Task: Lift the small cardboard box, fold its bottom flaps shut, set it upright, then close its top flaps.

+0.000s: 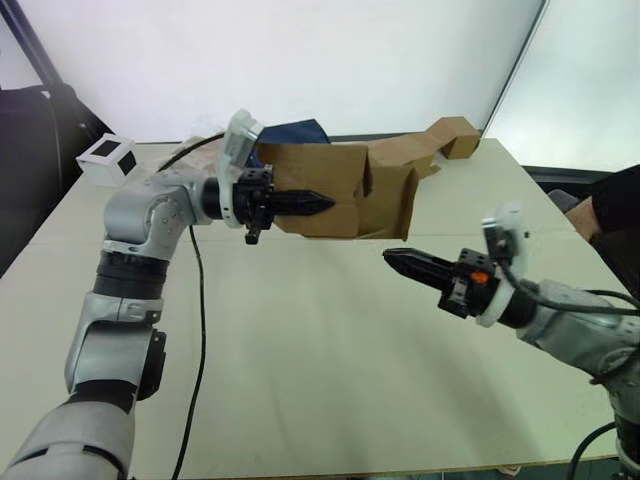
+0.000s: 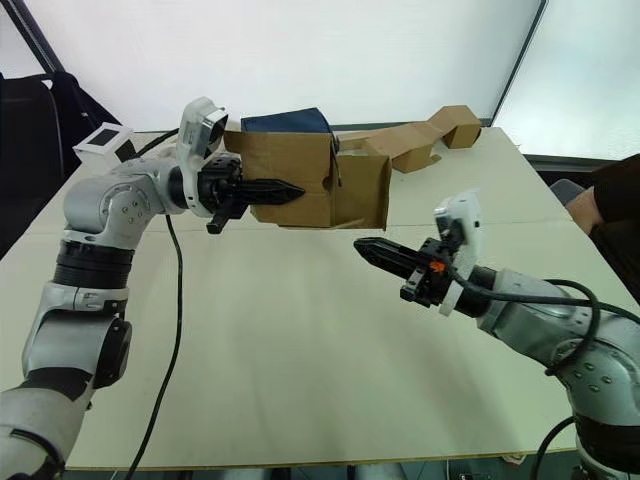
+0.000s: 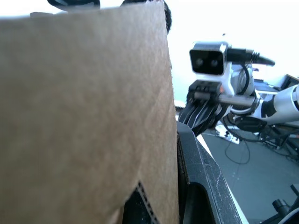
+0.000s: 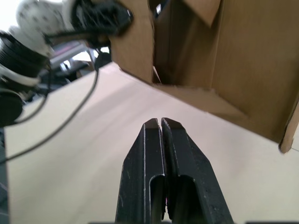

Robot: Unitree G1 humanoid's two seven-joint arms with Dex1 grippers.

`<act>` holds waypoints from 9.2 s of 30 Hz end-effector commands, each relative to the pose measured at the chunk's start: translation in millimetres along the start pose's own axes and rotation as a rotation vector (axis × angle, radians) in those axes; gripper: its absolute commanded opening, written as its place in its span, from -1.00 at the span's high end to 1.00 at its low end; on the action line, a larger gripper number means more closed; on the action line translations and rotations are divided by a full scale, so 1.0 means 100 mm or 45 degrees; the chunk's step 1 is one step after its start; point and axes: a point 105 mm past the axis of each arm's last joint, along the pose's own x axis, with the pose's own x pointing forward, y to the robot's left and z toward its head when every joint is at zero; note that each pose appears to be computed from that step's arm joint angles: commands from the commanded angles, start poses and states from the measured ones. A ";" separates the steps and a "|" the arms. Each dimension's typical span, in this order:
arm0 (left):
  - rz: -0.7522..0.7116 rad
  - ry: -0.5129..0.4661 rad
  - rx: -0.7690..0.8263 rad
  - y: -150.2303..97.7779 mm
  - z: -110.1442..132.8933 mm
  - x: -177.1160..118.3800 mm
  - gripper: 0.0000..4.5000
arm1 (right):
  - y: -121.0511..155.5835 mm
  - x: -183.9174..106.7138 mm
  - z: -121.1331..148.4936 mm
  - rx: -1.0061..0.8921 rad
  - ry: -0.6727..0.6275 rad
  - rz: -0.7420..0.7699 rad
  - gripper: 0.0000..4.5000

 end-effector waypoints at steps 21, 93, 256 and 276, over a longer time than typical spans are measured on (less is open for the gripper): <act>-0.103 0.017 0.062 -0.17 0.13 0.06 1.00 | 0.07 0.24 0.43 -0.023 -0.327 0.104 0.97; -0.039 -0.065 0.062 -0.08 0.23 0.06 1.00 | -0.07 0.23 0.35 0.692 -0.756 0.131 -0.37; -0.468 1.584 0.528 -0.16 -1.10 0.08 1.00 | 0.07 -0.04 -0.53 -0.187 0.219 -0.073 0.99; -0.365 1.028 0.180 -0.25 -0.25 0.31 -0.38 | 0.06 -0.02 -0.69 -0.141 0.252 -0.064 1.00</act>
